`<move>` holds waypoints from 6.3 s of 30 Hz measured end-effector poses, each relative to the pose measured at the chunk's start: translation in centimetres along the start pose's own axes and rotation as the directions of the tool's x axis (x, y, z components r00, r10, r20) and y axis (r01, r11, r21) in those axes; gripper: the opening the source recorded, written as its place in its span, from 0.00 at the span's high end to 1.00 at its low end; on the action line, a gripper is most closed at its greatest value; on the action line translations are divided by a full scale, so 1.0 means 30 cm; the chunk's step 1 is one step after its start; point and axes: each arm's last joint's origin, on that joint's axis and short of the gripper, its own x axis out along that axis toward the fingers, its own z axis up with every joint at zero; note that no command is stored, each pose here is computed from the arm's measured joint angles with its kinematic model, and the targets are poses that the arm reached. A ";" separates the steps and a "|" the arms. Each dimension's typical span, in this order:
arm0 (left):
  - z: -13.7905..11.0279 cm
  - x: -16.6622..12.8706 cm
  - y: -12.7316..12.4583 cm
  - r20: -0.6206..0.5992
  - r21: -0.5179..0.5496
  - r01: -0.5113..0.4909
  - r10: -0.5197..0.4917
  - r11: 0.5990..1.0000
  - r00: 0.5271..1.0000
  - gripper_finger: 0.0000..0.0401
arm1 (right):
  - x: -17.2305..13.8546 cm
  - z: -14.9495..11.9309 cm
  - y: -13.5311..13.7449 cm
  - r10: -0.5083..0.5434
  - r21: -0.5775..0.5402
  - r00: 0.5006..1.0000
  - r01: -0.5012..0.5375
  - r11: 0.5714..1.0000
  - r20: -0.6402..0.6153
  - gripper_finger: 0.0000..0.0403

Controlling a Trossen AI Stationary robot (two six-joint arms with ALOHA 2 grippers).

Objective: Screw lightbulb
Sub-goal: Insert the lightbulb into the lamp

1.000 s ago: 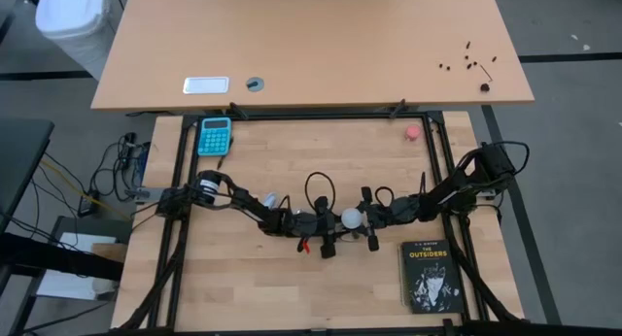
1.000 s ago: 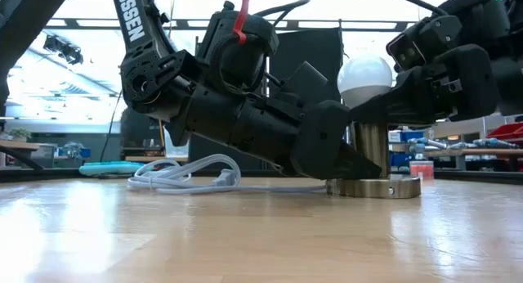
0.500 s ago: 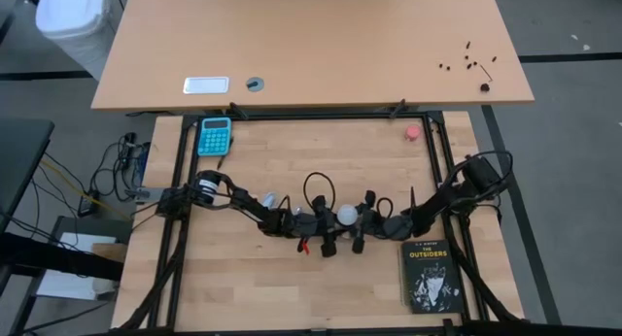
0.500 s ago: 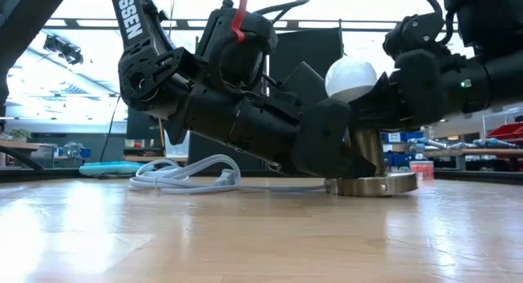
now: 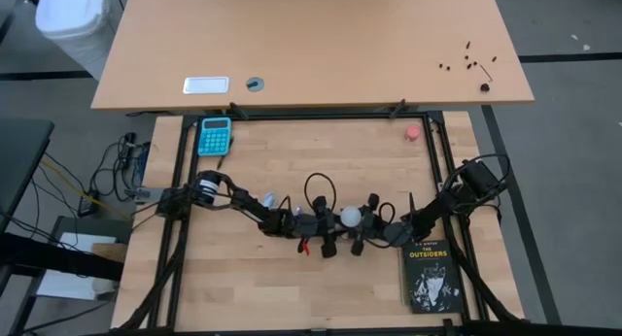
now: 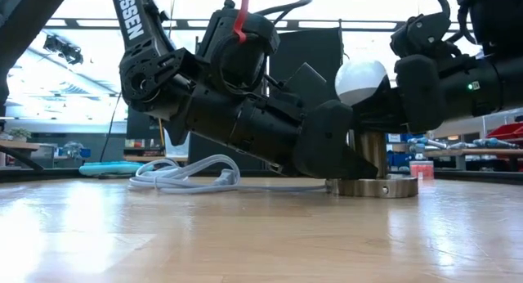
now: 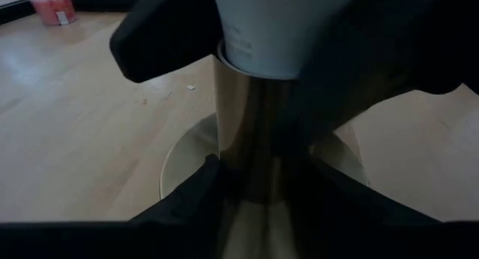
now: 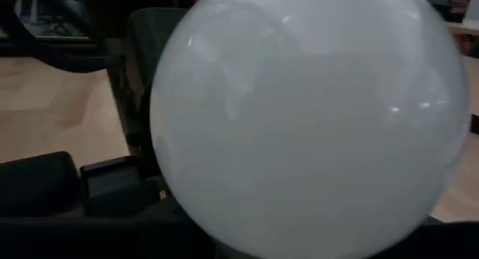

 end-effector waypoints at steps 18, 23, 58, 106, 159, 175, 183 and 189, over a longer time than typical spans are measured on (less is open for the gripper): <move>-0.001 -0.003 -0.007 -0.001 -0.003 0.005 -0.005 1.000 1.000 0.55 | -0.073 0.010 -0.046 0.160 0.003 0.987 -0.160 0.987 -0.006 0.11; -0.001 -0.002 -0.005 0.000 -0.005 -0.001 0.001 1.000 1.000 0.55 | -0.121 0.019 -0.088 0.169 0.010 0.985 -0.169 0.986 -0.028 0.10; -0.001 -0.002 -0.007 -0.005 0.017 0.049 -0.049 0.999 0.999 0.55 | -0.202 0.278 -0.179 0.172 -0.080 0.766 -0.280 0.957 -0.620 0.11; -0.001 0.010 0.016 -0.062 0.031 0.396 -0.394 0.918 0.917 0.55 | 0.138 0.462 0.061 0.215 -0.240 0.323 -0.910 0.338 -0.922 0.10; 0.014 -0.010 -0.042 0.034 0.075 0.370 -0.374 0.926 0.927 0.42 | 0.159 0.463 0.066 0.246 -0.297 0.355 -0.923 0.244 -0.902 0.32; 0.087 -0.026 -0.049 0.020 0.070 0.353 -0.355 0.933 0.935 0.42 | 0.158 0.464 0.064 0.240 -0.294 0.356 -0.921 0.256 -0.903 0.32; 0.106 0.003 -0.059 0.053 0.096 0.319 -0.325 0.943 0.944 0.42 | 0.157 0.463 0.064 0.239 -0.293 0.354 -0.921 0.256 -0.904 0.32; 0.094 0.013 -0.062 0.049 0.096 0.293 -0.299 0.951 0.953 0.54 | 0.157 0.462 0.063 0.238 -0.290 0.353 -0.920 0.262 -0.905 0.32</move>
